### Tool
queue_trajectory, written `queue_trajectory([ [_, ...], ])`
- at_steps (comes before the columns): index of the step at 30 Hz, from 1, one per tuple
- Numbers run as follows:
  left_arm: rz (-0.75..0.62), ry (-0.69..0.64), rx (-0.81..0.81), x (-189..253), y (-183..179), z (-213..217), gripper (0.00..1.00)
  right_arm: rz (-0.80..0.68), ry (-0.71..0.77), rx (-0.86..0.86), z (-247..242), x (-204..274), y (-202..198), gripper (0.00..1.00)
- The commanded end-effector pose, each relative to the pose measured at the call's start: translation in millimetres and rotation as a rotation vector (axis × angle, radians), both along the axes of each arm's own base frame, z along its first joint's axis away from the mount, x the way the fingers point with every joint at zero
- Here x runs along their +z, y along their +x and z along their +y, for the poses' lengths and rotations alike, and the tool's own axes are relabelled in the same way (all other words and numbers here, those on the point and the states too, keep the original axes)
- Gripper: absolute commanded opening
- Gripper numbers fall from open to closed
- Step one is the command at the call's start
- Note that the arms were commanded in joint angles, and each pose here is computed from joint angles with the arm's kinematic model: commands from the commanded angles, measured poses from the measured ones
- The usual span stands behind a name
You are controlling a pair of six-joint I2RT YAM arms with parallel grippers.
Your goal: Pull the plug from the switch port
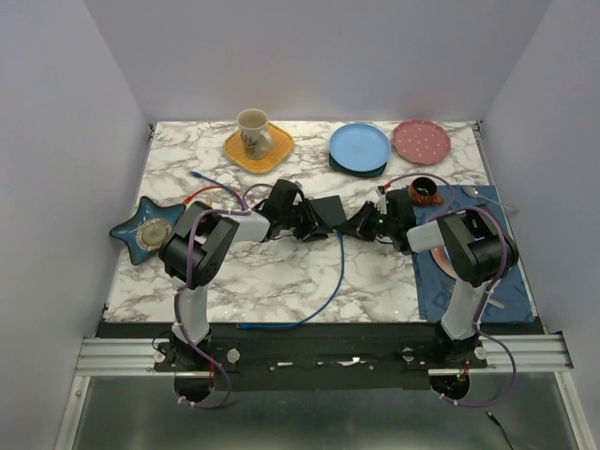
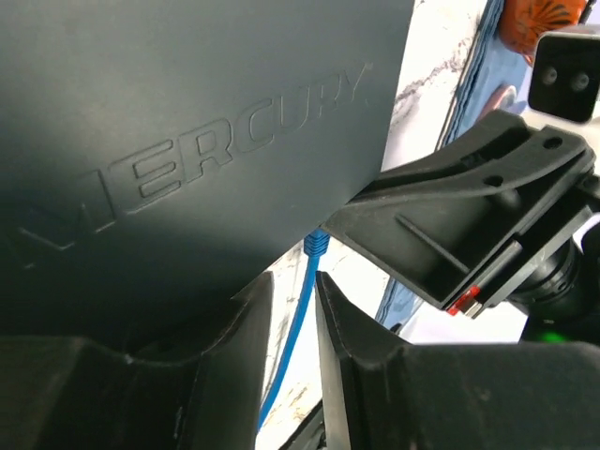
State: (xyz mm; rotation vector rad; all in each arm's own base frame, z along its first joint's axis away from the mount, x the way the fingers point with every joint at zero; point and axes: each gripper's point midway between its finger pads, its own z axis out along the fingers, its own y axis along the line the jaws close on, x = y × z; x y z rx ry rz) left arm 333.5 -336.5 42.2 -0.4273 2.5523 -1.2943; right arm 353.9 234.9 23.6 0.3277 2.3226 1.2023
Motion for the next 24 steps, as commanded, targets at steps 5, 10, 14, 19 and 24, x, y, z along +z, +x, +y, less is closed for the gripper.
queue_trajectory([
  [5,-0.002,0.13,0.113,-9.1,37.5,16.7,0.39,0.057,-0.039,0.041,-7.4,-20.4,-23.5,0.0],
  [10,0.006,0.131,0.137,-10.8,45.6,14.3,0.39,0.063,-0.05,0.065,-9.4,-21.9,-35.1,0.0],
  [14,0.011,0.13,0.142,-12.7,47.2,13.5,0.39,0.063,-0.053,0.075,-10.6,-22.1,-40.7,0.0],
  [19,-0.011,0.107,0.126,-2.7,40.3,13.1,0.39,0.066,-0.061,0.075,-11.9,-23.7,-42.3,0.0],
  [24,-0.085,0.199,0.083,0.4,15.5,15.2,0.39,0.063,-0.056,0.07,-9.0,-19.9,-33.2,0.0],
])
